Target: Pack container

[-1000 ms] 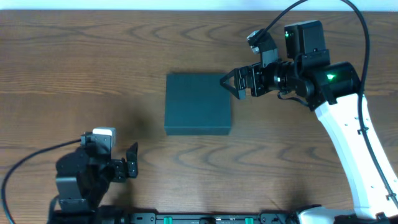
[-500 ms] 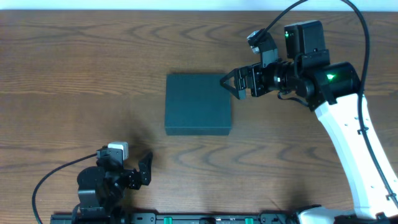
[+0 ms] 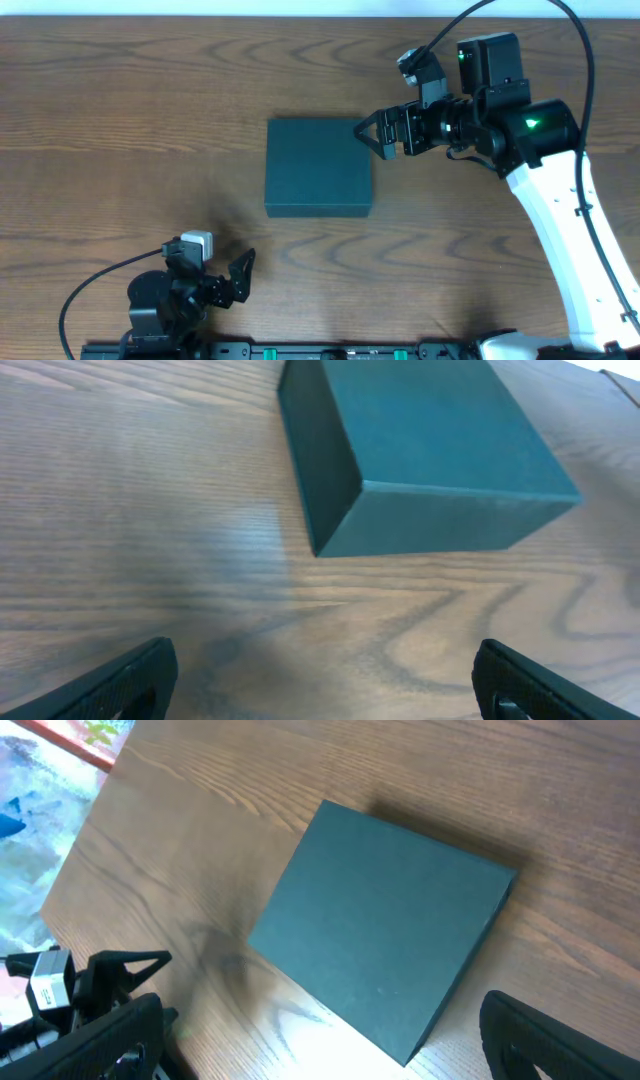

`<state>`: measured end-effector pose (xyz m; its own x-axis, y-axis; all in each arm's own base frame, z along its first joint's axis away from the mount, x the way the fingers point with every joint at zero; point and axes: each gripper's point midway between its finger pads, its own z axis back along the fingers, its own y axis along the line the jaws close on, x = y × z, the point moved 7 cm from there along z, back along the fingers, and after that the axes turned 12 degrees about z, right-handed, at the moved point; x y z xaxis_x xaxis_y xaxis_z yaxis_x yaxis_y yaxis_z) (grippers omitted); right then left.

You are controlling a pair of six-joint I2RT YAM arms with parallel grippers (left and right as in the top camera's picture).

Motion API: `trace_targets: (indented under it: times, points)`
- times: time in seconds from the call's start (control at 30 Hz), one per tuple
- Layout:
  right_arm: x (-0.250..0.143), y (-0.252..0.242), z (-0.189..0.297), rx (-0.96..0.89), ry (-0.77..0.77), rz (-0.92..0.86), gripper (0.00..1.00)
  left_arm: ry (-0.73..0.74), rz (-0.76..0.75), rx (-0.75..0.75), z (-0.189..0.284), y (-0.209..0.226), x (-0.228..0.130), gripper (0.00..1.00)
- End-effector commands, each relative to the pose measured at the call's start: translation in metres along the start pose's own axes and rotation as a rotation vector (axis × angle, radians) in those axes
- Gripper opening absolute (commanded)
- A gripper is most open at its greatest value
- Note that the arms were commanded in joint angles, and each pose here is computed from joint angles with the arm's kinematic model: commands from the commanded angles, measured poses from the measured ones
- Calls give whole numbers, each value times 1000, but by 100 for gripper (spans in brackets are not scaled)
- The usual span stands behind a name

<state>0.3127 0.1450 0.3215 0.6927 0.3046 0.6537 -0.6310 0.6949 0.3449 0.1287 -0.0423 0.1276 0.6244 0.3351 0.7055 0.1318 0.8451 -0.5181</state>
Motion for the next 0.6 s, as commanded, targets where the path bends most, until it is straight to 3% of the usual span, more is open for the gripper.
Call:
trace_targets:
  times: [0.0,0.57]
  points:
    - [2,5,4,6,-12,26,99,16,-3,-37,-1,-3,-3,95]
    - [2,5,4,6,-12,26,99,11,-4,-6,-2,0,-3,95]
